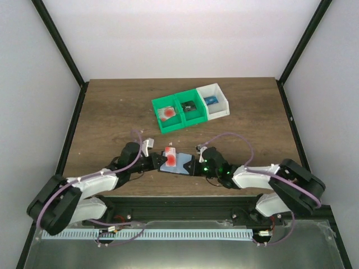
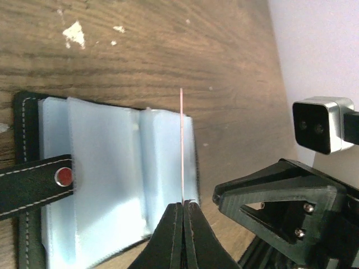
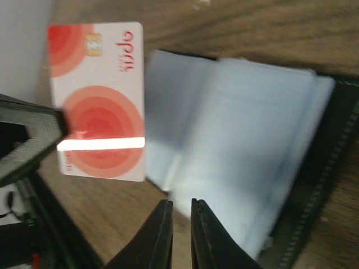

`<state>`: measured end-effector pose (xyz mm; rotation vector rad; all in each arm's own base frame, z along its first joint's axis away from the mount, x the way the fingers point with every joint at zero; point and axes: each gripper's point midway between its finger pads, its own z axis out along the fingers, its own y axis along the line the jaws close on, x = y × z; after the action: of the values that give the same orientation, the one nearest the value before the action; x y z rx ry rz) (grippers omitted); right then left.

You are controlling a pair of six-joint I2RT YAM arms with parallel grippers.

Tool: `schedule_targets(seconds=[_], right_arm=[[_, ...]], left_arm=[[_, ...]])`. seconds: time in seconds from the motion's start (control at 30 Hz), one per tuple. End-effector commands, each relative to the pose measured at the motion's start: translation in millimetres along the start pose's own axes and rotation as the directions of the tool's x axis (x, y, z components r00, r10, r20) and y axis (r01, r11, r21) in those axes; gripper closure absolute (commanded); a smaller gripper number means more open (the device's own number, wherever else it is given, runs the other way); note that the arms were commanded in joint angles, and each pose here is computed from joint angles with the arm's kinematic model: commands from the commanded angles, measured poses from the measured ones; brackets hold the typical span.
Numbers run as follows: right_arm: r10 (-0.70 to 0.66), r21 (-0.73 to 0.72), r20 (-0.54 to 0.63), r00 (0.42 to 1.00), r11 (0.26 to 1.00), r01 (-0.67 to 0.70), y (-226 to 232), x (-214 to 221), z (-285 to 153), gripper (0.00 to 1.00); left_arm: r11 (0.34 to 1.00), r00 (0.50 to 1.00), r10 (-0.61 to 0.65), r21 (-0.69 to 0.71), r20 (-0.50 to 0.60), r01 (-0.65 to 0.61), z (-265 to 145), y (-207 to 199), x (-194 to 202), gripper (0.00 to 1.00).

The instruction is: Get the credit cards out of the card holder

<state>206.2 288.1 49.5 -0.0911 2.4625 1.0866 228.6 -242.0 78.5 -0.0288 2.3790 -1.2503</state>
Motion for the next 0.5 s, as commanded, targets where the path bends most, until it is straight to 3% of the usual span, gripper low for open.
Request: schedule_targets(seconds=[0.0, 0.27, 0.47], right_arm=[[-0.036, -0.138, 0.048, 0.998, 0.989, 0.043, 38.0, -13.4, -19.9, 0.86], [-0.051, -0.390, 0.100, 0.994, 0.917, 0.087, 99.4, -25.4, -56.1, 0.68], [-0.069, -0.501, 0.080, 0.994, 0.860, 0.100, 121.7, -20.7, -65.9, 0.59]], left_arm=[[0.999, 0.998, 0.000, 0.053, 0.058, -0.003, -16.1, -14.5, -6.2, 1.00], [0.949, 0.994, -0.030, 0.315, 0.102, -0.004, -51.2, -72.3, -9.8, 1.00], [0.905, 0.992, -0.030, 0.426, 0.123, -0.026, -70.6, -94.5, -8.2, 1.00]])
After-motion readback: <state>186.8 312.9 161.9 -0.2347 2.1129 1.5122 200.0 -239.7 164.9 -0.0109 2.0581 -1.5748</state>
